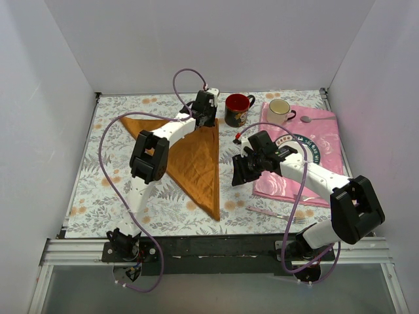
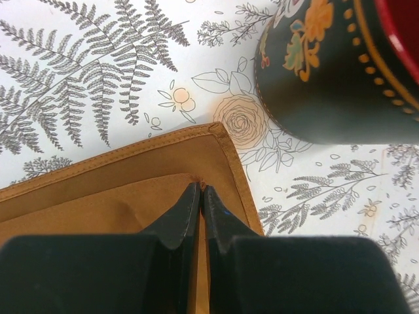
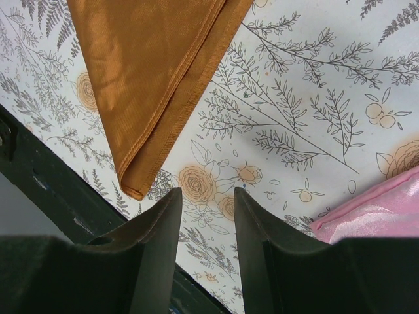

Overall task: Fold the napkin, place the utensils inside, and roll it up
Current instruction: Fold the napkin

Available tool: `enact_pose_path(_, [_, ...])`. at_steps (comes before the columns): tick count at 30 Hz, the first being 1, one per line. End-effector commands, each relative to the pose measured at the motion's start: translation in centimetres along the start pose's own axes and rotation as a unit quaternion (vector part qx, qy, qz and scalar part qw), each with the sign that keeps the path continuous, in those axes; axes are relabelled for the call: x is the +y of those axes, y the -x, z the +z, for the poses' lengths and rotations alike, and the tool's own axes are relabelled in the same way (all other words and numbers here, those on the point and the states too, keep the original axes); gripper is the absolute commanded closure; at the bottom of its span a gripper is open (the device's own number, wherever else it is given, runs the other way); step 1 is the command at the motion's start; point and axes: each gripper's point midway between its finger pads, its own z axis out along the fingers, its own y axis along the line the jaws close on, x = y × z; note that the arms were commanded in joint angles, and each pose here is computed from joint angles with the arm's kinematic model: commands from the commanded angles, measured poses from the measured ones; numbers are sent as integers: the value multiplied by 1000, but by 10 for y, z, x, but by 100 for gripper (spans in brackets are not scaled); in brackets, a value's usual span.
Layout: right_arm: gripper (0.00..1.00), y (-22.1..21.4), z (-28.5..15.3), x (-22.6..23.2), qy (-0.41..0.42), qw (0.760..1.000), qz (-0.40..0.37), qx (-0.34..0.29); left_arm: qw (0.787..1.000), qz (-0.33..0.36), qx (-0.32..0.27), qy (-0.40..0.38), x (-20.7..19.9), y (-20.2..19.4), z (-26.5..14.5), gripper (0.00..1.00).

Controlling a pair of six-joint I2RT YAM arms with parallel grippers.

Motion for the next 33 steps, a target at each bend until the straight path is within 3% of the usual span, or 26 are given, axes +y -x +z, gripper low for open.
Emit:
enact_pose_path(1, [54, 4, -2, 4, 10, 1000, -7, -13, 1000, 10, -19, 6, -3, 18, -1, 100])
enact_pose_path(33, [54, 2, 0, 2, 10, 1000, -6, -10, 1000, 0, -28, 12, -2, 25, 12, 100])
